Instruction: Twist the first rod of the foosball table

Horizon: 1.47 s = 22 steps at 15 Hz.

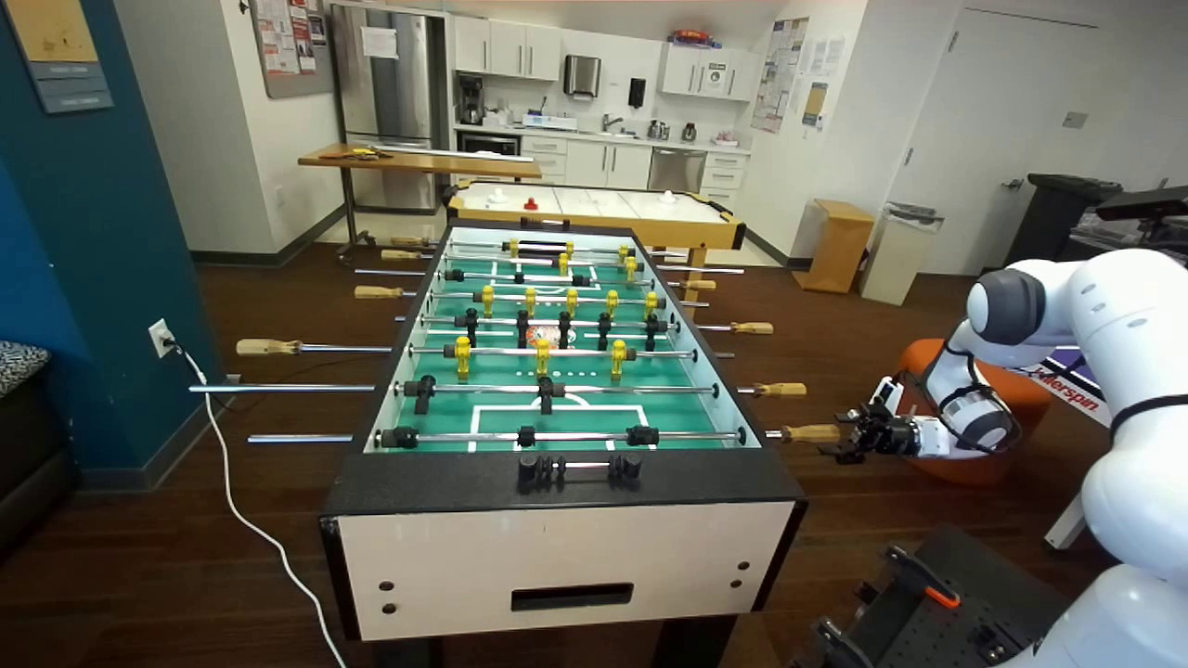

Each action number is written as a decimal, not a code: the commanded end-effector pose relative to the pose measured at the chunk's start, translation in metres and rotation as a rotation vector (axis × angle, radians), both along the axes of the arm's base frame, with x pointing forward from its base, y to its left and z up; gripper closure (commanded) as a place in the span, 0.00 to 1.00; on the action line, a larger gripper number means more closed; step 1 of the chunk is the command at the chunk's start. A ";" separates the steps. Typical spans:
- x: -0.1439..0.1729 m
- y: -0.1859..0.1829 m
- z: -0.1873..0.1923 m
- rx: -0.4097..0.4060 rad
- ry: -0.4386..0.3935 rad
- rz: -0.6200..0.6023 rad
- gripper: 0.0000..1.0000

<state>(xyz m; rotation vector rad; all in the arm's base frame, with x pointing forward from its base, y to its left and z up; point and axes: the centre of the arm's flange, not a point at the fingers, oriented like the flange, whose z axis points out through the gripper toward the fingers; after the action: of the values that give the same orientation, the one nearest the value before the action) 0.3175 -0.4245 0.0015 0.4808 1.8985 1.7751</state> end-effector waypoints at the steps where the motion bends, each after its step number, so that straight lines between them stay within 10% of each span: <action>1: 0.000 0.000 0.000 0.000 0.000 0.001 0.00; 18: 0.020 -0.001 0.003 0.007 -0.039 0.015 0.00; 19: 0.020 -0.001 0.003 0.008 -0.040 0.020 0.03; 20: 0.020 -0.001 0.003 0.008 -0.041 0.024 0.27; 22: 0.021 -0.002 0.003 0.009 -0.040 0.024 0.28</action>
<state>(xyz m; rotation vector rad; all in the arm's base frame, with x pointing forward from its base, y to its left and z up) 0.3315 -0.4227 0.0012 0.4460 1.8867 1.7765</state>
